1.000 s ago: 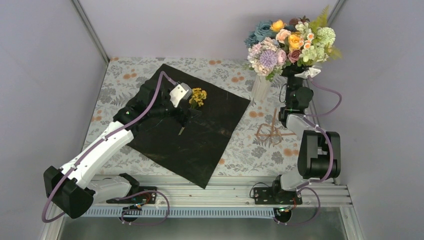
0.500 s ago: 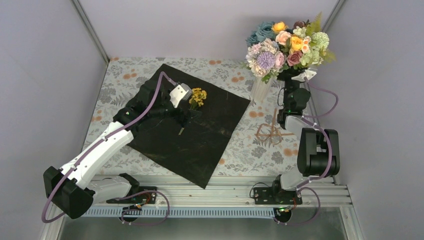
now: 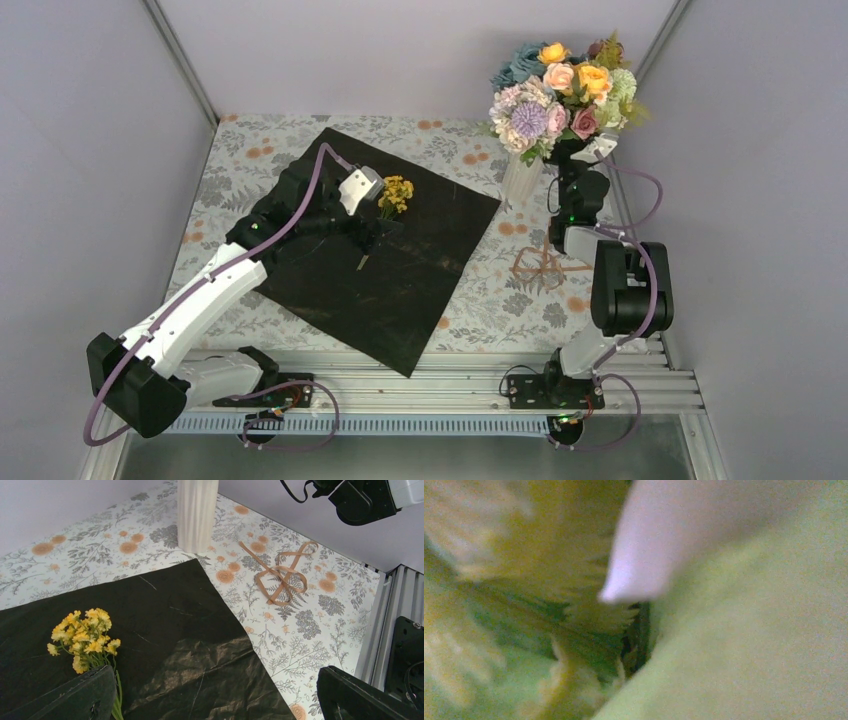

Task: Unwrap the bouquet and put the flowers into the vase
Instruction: Insert the fake flower into the vase.

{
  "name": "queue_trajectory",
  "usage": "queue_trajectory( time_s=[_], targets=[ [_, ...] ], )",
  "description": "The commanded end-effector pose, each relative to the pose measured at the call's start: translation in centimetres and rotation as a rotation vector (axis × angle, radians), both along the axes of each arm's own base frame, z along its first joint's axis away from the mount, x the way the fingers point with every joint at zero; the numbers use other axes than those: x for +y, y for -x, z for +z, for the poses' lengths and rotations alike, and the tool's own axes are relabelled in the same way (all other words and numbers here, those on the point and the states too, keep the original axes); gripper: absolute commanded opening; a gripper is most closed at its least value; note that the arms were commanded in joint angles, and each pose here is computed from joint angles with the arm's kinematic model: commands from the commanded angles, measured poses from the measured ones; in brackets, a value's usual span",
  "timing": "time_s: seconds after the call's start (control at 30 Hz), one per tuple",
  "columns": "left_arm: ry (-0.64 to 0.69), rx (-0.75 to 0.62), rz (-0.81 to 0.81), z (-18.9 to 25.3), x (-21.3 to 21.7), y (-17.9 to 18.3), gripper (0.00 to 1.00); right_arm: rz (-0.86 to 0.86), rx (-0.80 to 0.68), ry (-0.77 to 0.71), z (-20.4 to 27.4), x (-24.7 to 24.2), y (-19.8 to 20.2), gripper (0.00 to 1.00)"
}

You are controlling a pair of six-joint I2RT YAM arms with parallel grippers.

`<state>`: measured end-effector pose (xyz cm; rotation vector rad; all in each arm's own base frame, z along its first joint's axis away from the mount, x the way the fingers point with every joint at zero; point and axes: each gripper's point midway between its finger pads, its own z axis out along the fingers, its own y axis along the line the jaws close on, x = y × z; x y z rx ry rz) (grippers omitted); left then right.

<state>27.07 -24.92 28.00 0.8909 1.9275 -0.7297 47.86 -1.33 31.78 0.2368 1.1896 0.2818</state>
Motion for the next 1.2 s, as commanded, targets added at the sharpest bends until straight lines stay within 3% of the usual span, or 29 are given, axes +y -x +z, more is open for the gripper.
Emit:
queue_trajectory(
  time_s=[0.0, 0.2, 0.6, 0.83, 0.97, 1.17],
  targets=[
    [0.009, -0.029, -0.012, 0.5, 0.0, 0.1, 1.0, 0.002, 0.141, 0.03, -4.3, 0.6, -1.5, 0.04],
    [0.008, -0.028, -0.009, 0.4, 0.1, 0.0, 1.0, -0.002, 0.153, 0.03, -4.7, 0.6, -1.8, 0.05],
    [-0.027, -0.031, 0.063, -0.1, 0.9, -1.1, 1.0, -0.001, 0.179, 0.003, -2.5, 0.5, -0.2, 0.33],
    [-0.051, -0.03, 0.128, -0.5, 1.9, -2.1, 1.0, -0.003, 0.344, -0.08, -4.4, 0.2, 0.6, 0.45],
    [-0.118, 0.006, 0.215, -2.2, 3.0, -3.5, 1.0, 0.014, 0.439, -0.15, -6.5, 0.5, 2.6, 0.46],
    [-0.188, 0.092, 0.335, -5.1, 4.5, -5.2, 1.0, 0.012, 0.535, -0.239, -6.8, 0.5, 5.4, 0.56]
  ],
)
